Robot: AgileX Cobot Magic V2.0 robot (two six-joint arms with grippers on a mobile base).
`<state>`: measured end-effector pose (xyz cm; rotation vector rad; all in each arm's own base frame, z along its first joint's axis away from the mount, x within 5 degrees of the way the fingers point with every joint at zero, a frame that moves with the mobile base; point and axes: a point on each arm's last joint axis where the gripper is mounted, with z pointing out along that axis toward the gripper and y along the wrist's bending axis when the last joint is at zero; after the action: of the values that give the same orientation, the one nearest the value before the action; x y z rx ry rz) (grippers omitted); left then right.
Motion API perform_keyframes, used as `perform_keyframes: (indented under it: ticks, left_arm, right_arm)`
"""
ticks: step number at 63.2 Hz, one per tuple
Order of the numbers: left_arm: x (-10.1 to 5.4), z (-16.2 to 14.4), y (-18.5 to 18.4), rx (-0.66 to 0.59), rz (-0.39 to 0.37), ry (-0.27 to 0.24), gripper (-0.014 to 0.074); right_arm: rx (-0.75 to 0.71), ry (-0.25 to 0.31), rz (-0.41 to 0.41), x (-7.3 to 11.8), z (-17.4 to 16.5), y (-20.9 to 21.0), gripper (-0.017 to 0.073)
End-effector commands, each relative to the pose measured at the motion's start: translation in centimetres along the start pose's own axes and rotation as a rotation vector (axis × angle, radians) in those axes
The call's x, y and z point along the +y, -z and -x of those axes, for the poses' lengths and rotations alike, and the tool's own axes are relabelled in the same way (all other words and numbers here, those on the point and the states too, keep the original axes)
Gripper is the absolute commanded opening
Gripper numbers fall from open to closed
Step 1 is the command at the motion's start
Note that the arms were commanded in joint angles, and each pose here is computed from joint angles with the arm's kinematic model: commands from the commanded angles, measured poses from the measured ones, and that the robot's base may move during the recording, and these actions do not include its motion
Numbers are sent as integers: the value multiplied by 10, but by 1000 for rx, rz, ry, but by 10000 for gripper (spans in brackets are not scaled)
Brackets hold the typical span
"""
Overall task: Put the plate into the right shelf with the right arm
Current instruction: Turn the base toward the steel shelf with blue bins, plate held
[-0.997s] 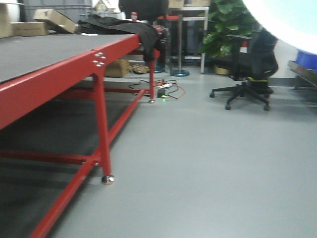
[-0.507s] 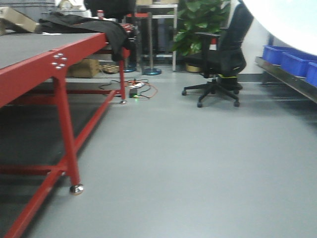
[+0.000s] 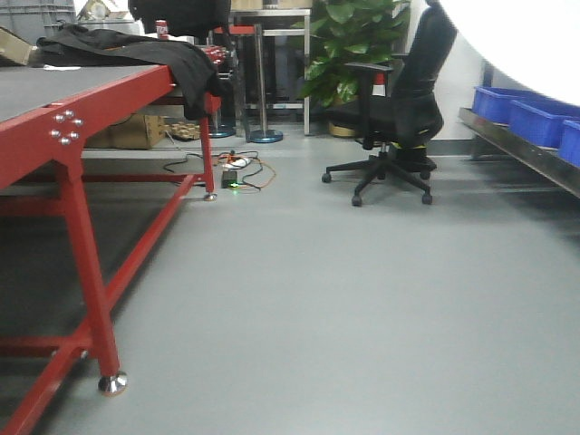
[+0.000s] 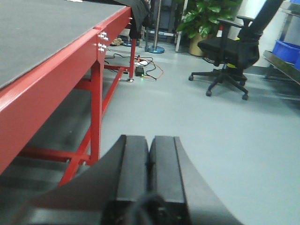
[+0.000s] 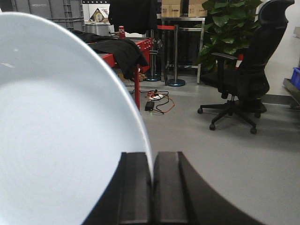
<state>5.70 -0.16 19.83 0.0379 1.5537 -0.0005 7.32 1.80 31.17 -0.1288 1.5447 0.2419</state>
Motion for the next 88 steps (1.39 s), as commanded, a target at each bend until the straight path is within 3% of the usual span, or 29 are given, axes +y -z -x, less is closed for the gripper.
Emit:
perform_keyframes:
  ticks: [1, 88]
  left_arm:
    - [1, 5, 1, -89, 12, 15, -128]
    - [1, 5, 1, -89, 12, 15, -128]
  right_arm:
    - [-118, 0, -13, 0, 19, 1, 53]
    - [-118, 0, -13, 0, 19, 1, 53]
